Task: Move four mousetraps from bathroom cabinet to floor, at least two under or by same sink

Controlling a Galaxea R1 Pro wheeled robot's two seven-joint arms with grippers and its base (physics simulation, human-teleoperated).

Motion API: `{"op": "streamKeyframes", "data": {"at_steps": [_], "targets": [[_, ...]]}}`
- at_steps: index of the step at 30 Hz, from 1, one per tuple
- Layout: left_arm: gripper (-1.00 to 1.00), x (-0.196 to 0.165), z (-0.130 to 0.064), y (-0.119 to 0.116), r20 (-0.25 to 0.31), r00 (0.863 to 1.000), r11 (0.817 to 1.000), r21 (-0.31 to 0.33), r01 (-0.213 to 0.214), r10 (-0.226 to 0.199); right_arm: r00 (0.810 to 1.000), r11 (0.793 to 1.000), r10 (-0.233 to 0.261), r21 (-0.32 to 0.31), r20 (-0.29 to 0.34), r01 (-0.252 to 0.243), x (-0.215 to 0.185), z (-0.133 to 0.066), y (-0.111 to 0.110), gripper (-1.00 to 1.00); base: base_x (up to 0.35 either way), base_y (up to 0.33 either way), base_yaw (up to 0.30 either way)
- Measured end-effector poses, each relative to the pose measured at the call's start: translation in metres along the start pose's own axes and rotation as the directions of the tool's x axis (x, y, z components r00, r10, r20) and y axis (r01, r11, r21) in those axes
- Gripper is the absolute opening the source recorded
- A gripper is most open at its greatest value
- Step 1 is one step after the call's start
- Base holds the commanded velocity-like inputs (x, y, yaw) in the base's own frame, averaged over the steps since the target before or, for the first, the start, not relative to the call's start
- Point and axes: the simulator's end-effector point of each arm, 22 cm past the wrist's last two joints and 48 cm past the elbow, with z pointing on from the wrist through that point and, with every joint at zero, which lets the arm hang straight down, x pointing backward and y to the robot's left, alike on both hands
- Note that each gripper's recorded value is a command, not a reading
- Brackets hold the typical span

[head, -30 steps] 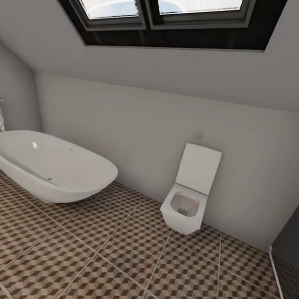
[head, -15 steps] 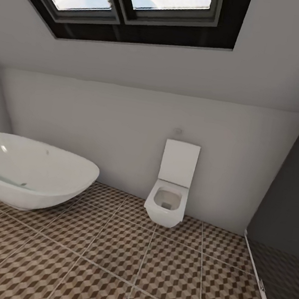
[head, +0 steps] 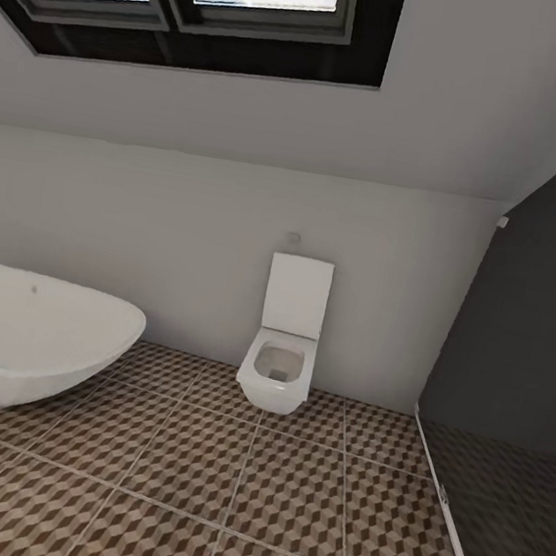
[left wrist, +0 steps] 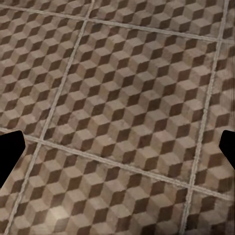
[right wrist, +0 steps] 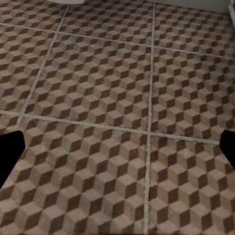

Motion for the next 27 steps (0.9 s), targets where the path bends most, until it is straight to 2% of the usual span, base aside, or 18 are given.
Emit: {"op": "streamKeyframes", "data": {"at_steps": [27], "targets": [[1.0,0.0,-0.0001,-0.0006,0.001,1.0,1.0,0.001,0.001,-0.001,1.0,1.0,0.0,0.003,-0.001,0.0,0.0004,0.0002,-0.0019,1.0,0.0,0.0,-0.275]]}}
